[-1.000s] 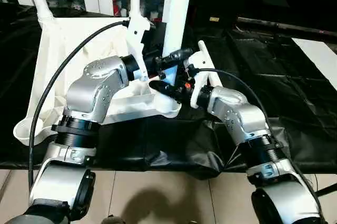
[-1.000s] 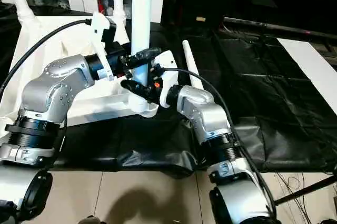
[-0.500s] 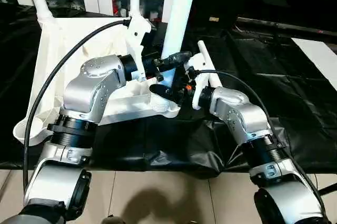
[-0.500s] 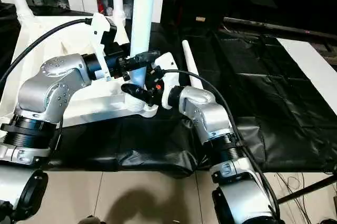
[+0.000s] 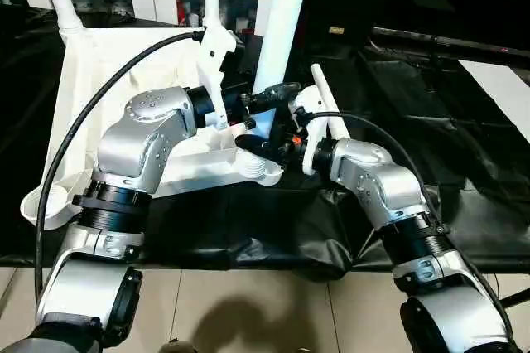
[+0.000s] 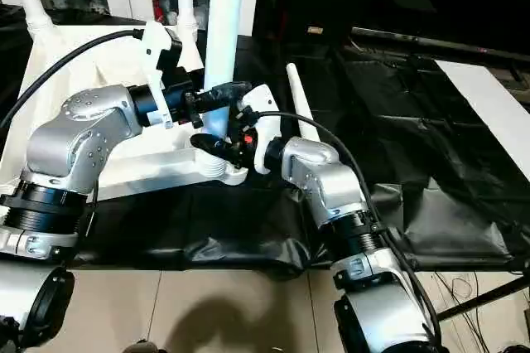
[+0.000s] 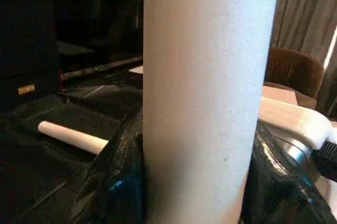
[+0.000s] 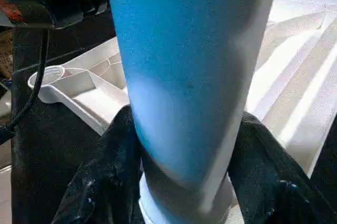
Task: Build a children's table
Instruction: Insert table leg to table base
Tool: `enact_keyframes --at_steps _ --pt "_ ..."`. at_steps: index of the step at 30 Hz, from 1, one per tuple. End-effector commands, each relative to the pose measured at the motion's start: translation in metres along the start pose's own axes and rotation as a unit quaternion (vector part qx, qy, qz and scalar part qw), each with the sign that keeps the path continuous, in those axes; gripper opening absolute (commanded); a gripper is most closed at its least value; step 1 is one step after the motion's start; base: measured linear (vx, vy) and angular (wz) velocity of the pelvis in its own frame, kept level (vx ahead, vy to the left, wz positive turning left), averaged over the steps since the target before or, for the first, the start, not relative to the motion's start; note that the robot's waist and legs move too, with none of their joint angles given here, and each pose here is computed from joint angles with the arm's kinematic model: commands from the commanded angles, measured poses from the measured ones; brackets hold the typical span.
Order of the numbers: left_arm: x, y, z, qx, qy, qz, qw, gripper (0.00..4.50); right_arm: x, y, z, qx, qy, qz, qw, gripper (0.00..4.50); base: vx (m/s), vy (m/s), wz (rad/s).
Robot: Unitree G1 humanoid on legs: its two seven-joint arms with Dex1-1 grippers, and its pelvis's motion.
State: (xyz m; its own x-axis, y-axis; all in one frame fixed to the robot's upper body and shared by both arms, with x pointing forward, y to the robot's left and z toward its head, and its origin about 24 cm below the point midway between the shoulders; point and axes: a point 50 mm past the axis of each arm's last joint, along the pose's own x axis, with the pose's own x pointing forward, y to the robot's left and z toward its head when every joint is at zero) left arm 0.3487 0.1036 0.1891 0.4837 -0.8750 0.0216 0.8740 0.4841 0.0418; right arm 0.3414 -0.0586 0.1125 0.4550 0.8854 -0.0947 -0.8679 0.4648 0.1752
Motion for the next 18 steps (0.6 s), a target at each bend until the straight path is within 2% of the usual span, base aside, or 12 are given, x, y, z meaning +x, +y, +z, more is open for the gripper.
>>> enact_keyframes --at_steps 1,3,5,7,9,10,11,14,15,17,18 --pt "0.006 -0.004 0.007 0.014 -0.013 -0.005 1.000 1.86 -0.007 -0.007 -0.004 0.010 0.002 -0.022 1.000 1.92 0.000 0.000 0.00" --pt "0.005 -0.004 0.006 -0.015 -0.012 -0.011 1.000 2.42 -0.008 -0.010 0.001 0.013 -0.015 -0.035 0.999 1.88 0.000 0.000 0.00" --pt "0.005 -0.001 0.005 -0.027 -0.027 0.005 0.999 2.59 -0.008 -0.011 0.006 0.018 -0.040 -0.044 0.998 1.88 0.000 0.000 0.00" --pt "0.005 0.003 0.007 -0.026 -0.069 0.024 0.997 2.66 -0.008 -0.012 0.012 0.020 -0.063 -0.050 0.997 1.88 0.000 0.000 0.00" --pt "0.004 0.007 0.014 -0.046 -0.131 0.040 0.989 2.76 -0.009 -0.013 0.017 0.025 -0.086 -0.056 0.994 1.88 0.000 0.000 0.00" --pt "0.001 0.011 0.020 -0.068 -0.185 0.055 0.979 2.83 -0.010 -0.014 0.021 0.029 -0.106 -0.061 0.992 1.88 0.000 0.000 0.00" --pt "-0.003 0.015 0.027 -0.107 -0.254 0.066 0.959 2.86 -0.013 -0.016 0.026 0.034 -0.130 -0.073 0.988 1.88 0.000 0.000 0.00" --pt "-0.014 0.020 0.036 -0.178 -0.349 0.049 0.919 2.86 -0.021 -0.024 0.033 0.043 -0.168 -0.108 0.979 1.87 0.000 0.000 0.00" --pt "-0.016 0.020 0.037 -0.189 -0.362 0.039 0.912 2.86 -0.023 -0.026 0.034 0.042 -0.175 -0.119 0.976 1.87 0.000 0.000 0.00" --pt "-0.020 0.021 0.036 -0.196 -0.365 0.035 0.909 2.86 -0.027 -0.032 0.034 0.038 -0.176 -0.150 0.972 1.87 0.000 0.000 0.00" --pt "-0.023 0.023 0.027 -0.169 -0.321 0.043 0.931 2.86 -0.034 -0.042 0.030 0.030 -0.158 -0.190 0.968 1.87 0.000 0.000 0.00"
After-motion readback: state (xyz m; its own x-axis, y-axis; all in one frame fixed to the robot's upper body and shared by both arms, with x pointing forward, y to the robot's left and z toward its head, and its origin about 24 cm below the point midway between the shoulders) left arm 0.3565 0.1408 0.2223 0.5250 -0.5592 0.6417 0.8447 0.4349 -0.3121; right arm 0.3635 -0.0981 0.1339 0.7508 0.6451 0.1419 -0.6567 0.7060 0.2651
